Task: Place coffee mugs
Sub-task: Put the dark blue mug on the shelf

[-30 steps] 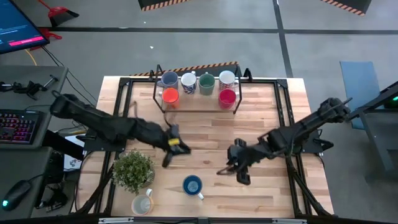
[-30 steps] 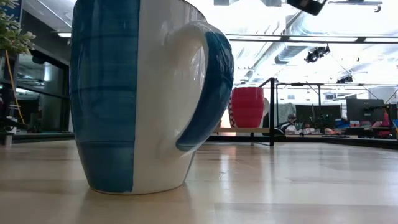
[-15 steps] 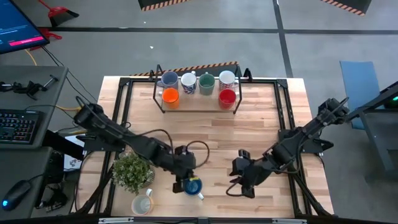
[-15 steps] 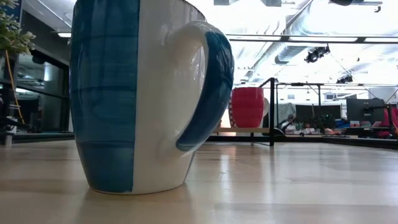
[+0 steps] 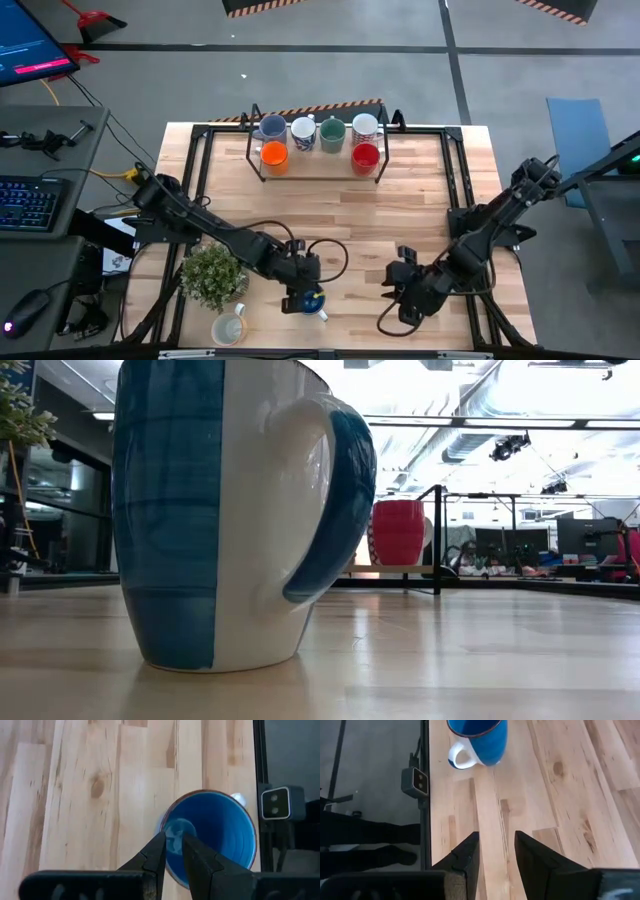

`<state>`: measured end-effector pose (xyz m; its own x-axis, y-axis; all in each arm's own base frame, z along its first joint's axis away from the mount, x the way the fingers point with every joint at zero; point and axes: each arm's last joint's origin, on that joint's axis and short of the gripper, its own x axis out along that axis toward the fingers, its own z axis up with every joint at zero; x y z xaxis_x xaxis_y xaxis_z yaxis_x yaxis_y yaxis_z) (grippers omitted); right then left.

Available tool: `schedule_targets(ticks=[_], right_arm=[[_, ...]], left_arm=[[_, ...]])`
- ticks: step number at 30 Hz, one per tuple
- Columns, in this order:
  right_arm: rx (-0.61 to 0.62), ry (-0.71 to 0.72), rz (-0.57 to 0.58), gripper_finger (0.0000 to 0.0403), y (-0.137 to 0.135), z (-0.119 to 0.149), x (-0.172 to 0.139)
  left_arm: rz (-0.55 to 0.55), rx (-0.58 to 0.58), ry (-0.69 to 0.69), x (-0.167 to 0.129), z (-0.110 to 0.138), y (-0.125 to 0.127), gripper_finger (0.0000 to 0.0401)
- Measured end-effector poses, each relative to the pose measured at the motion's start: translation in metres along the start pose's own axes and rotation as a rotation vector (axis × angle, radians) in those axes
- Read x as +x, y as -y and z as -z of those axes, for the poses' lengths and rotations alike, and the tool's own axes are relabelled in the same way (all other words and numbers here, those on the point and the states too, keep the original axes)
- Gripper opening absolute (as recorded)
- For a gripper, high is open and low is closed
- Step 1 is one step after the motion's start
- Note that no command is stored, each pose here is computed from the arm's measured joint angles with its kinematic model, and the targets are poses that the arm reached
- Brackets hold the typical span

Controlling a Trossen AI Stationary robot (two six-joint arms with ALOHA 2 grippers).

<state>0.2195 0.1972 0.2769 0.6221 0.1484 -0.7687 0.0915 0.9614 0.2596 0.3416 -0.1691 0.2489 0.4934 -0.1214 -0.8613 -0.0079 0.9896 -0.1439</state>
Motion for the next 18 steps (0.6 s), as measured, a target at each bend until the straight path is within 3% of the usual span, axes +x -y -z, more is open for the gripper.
schedule_targets(ticks=[8,18], right_arm=[[-0.005,0.04,0.029,0.0103,-0.004,0.0047,-0.0028],[-0.038,0.074,0.081,0.0103,-0.0054,0.0101,-0.0054]], left_arm=[[0.003,0.07,-0.01,0.0007,-0.0025,-0.0061,0.0093],[0.013,0.045,-0.015,0.0011,-0.0041,-0.0092,0.016]])
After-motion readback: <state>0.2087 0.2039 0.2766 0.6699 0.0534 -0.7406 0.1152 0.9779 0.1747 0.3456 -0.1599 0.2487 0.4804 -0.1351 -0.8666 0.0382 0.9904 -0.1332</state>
